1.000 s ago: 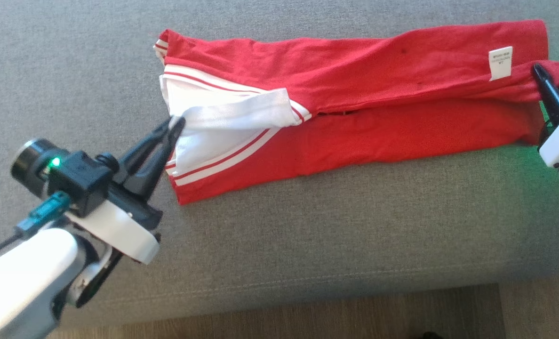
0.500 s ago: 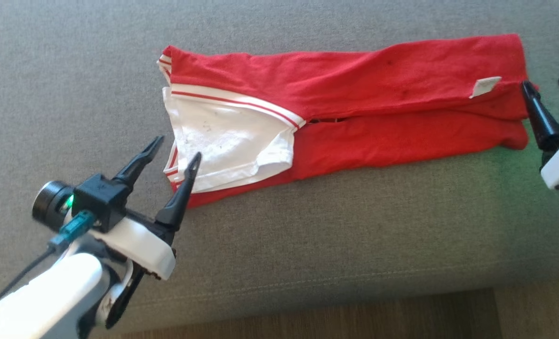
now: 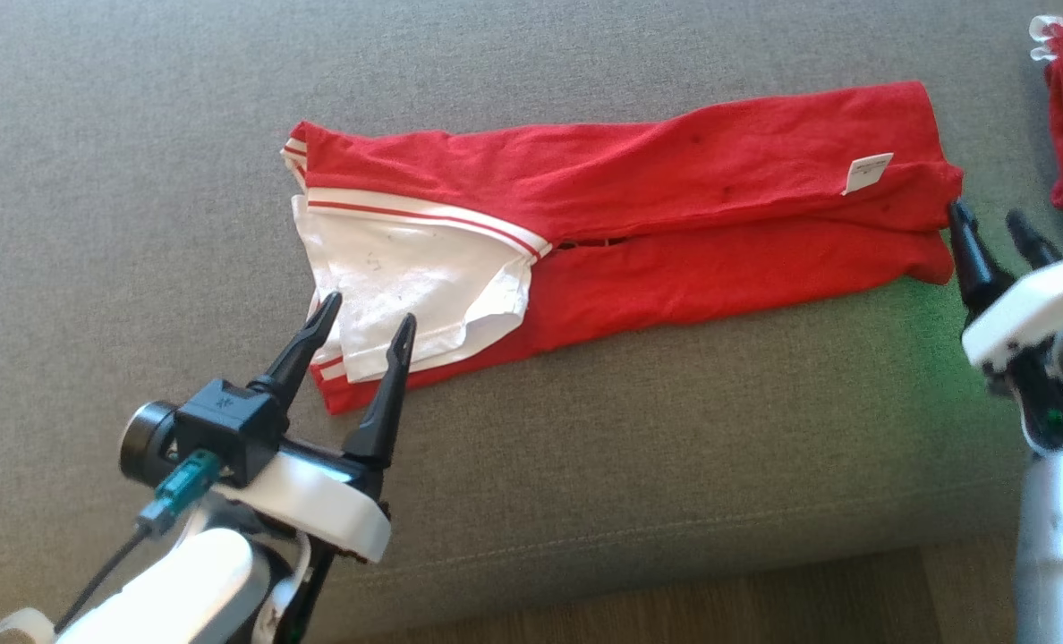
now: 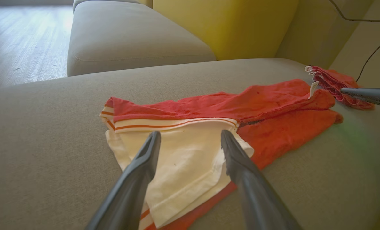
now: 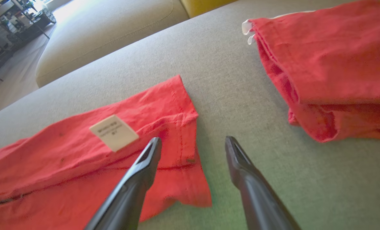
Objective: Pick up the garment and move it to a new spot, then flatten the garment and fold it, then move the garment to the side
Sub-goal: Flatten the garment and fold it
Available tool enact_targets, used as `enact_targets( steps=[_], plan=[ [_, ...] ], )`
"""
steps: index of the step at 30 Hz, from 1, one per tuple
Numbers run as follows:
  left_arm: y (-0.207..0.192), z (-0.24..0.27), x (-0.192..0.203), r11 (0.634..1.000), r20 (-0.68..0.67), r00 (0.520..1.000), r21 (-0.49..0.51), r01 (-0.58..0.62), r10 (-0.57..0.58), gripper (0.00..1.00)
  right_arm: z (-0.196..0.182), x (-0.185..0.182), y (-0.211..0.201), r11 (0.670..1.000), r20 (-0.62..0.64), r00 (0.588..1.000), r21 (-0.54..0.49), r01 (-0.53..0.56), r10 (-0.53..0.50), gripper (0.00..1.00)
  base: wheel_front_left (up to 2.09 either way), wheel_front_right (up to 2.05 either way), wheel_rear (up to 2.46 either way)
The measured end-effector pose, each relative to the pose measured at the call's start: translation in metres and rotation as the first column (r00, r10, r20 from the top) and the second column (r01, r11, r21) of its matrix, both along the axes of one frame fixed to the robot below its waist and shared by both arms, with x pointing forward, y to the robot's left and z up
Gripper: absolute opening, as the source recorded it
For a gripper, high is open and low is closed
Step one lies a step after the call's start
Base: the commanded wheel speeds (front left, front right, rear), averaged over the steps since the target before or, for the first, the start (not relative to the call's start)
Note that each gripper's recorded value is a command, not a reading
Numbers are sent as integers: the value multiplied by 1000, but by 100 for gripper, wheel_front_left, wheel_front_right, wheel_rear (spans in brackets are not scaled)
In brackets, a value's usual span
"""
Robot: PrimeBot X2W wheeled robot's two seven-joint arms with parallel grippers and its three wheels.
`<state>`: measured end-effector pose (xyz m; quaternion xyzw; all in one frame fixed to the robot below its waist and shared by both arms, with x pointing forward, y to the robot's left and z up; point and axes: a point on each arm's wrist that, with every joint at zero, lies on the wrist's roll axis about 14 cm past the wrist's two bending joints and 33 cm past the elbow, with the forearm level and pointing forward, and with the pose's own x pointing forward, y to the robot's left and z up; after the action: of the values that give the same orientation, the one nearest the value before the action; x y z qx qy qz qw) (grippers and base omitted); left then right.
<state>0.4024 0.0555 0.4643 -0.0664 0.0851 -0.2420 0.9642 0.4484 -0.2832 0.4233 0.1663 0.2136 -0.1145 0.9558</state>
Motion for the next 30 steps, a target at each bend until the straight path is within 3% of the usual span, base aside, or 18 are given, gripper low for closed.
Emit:
enact_targets(
  steps=[7,13,19,20,21,22,24,26,30],
  plan=[
    [-18,6,-4,999,35,999,-29,39,-38,100,-9,23,-7,999,-38,998,-4,44,-44,100,0,0,0],
    [-20,-1,-5,999,22,999,-30,45,-44,100,-45,19,4,1000,-179,984,-31,1,-6,100,0,0,0],
    [-20,0,-3,998,34,999,-34,44,-43,100,-46,28,15,999,-205,978,-22,-36,31,100,0,0,0],
    [-19,1,-3,998,36,998,-35,43,-42,100,-47,28,16,999,-206,978,-21,-37,32,89,0,0,0],
    [-19,1,-2,999,38,999,-36,39,-38,100,-47,28,16,999,-208,978,-20,-38,33,63,0,0,0],
    [-18,1,-2,999,37,999,-38,35,-33,100,-47,27,16,999,-210,977,-19,-38,34,46,0,0,0],
    [-19,0,-4,998,33,999,-41,39,-37,100,-49,25,18,999,-223,974,-15,-47,42,31,0,0,0],
    [-21,1,-4,998,35,998,-45,44,-42,100,-49,24,21,998,-231,971,-7,-59,56,0,0,0,0],
    [-20,1,-3,998,37,998,-47,43,-41,100,-46,21,20,998,-220,974,-3,-56,54,0,0,0,0]
  ],
)
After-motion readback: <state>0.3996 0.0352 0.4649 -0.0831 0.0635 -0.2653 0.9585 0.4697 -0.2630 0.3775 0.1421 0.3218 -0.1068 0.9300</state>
